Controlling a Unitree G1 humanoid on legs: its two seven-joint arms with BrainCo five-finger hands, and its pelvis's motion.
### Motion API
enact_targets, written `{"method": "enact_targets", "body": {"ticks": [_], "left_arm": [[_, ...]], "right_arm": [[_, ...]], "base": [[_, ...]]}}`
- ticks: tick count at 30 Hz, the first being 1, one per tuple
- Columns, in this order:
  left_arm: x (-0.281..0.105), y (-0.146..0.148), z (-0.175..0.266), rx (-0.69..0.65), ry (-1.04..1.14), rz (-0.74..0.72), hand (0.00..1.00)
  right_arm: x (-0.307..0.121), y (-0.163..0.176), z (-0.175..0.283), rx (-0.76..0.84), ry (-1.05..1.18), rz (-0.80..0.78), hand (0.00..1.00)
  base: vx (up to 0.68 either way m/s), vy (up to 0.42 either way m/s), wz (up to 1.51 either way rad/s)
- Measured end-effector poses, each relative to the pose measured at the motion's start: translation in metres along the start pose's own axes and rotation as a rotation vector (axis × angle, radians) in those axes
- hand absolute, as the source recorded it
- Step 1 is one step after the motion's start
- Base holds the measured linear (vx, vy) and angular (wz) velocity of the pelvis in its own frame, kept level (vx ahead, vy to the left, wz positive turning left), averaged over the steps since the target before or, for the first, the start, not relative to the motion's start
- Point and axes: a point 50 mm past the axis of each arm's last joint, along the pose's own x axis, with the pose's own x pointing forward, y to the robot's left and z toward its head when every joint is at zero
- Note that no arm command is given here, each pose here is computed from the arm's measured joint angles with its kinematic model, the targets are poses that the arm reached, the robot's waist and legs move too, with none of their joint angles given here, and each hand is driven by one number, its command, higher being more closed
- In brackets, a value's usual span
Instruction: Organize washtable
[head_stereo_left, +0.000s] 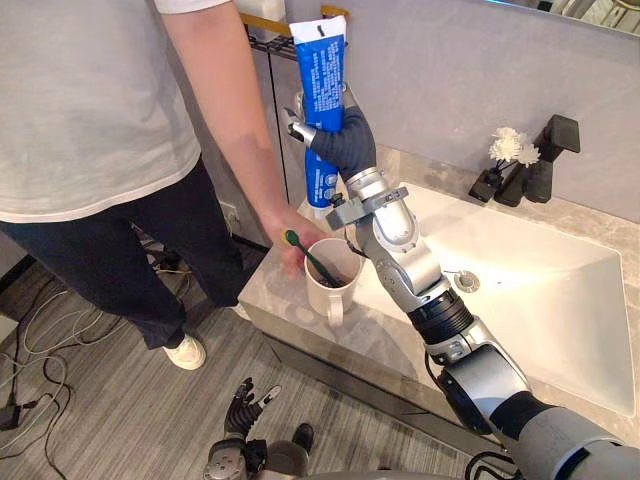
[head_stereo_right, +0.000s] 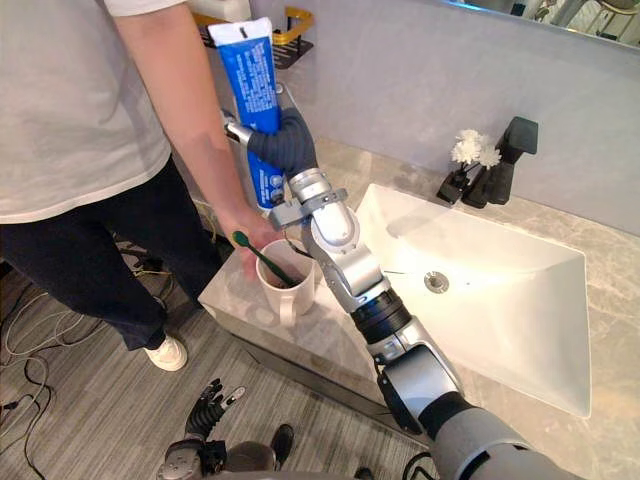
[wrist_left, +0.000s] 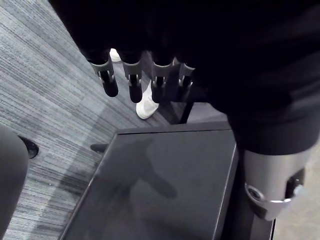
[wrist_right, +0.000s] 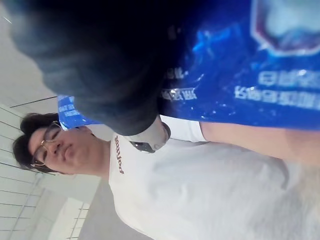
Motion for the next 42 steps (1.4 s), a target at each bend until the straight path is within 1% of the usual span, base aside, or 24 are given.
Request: {"method": "enact_targets", "body": {"ticks": [10,16,25,30,42], "left_arm": [[0.000,-0.001,0.000,0.021,-0.002,0.001,0.00],[0.001,-0.003,0.001,0.053,-0.006,-0.007,0.00],[0.001,-0.002,-0.003,0.062,0.014,-0.008,0.00],[0.001,-0.002,-0.006,0.063,0.028,-0.009,0.00],[0.002,-0.003,-0.010,0.063,0.055,-0.028,0.00]], "right_arm": [[0.000,0.001,0.000,0.000,0.002,0.007,1.00],[-0.003,0.010,-0.005,0.010,0.018,0.058,1.00],[-0.036,0.007,-0.012,0.149,0.037,0.047,1.00],[-0.049,0.006,-0.024,0.165,0.097,0.050,1.00],[-0.068,0.002,-0.026,0.173,0.114,0.022,1.00]], "base": [[-0.01,0.006,-0.04],[-0.01,0.002,-0.01],[-0.02,0.006,-0.05],[-0.04,0.002,0.00],[-0.01,-0.001,0.04]]}}
